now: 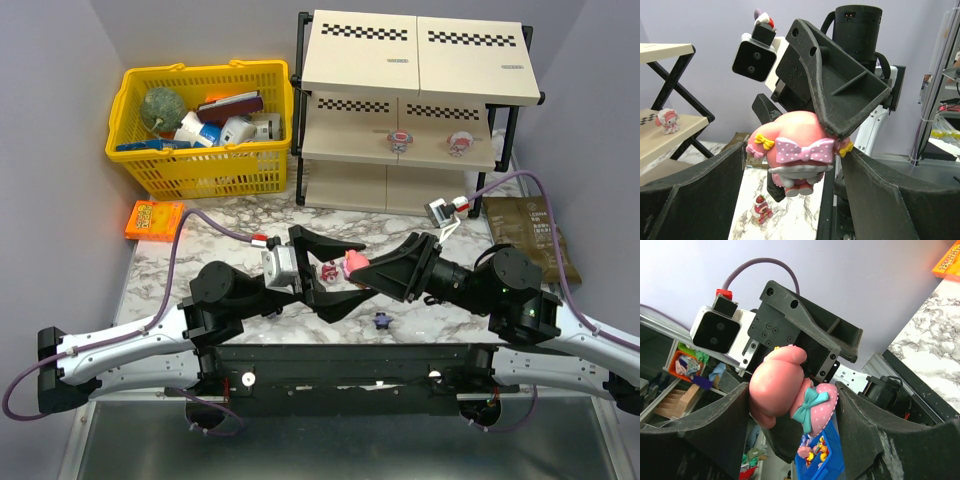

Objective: Place and organize the plastic toys onto the shelf

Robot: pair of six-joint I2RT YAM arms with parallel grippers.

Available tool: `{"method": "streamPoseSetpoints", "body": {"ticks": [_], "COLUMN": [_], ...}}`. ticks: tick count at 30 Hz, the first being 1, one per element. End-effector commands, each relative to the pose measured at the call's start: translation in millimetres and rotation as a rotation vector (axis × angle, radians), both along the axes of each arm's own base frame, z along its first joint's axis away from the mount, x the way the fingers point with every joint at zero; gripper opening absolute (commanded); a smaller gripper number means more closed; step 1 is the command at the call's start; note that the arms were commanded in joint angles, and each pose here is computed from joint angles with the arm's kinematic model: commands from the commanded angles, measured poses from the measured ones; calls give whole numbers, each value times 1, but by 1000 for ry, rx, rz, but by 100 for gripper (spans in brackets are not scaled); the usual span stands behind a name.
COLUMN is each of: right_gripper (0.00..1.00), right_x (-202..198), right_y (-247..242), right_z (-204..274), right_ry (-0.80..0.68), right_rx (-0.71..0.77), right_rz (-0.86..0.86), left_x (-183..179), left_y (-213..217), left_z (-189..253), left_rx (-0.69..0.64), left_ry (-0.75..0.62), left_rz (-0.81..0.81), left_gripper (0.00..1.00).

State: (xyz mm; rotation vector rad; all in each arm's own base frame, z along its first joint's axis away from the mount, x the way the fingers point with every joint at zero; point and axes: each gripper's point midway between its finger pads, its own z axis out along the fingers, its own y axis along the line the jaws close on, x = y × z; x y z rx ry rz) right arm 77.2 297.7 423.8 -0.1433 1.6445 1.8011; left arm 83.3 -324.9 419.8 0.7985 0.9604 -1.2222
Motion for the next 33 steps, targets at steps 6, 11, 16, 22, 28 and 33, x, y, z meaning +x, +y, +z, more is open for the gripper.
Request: {"method": "streamPoseSetpoints", "body": {"ticks": [6, 11, 16, 22, 28, 33], "right_gripper": [57, 57, 57, 61, 77, 83], "right_x": [0, 0, 1, 2, 4, 4], "right_y": [1, 2, 2, 2, -1, -3], "right_z": [-2, -5, -6, -8, -8, -9], "right_ry": [17, 22, 24, 30, 24, 16], "right_rx": [8, 2, -2, -7, -2, -2], "right_rz": [-1, 3, -3, -7, -22, -29], "left_x": [-6, -5, -3, -3, -2, -2], "left_y": [10, 9, 8, 9, 10, 11], "left_z": [28, 26, 24, 23, 23, 24], "left_rx": [-87, -80, -75, -76, -76, -78], "left_ry": [-21, -19, -13, -11, -7, -10], "left_rz": [-9, -3, 4, 8, 13, 15], "left_gripper": [80, 68, 52, 39, 31, 28]}}
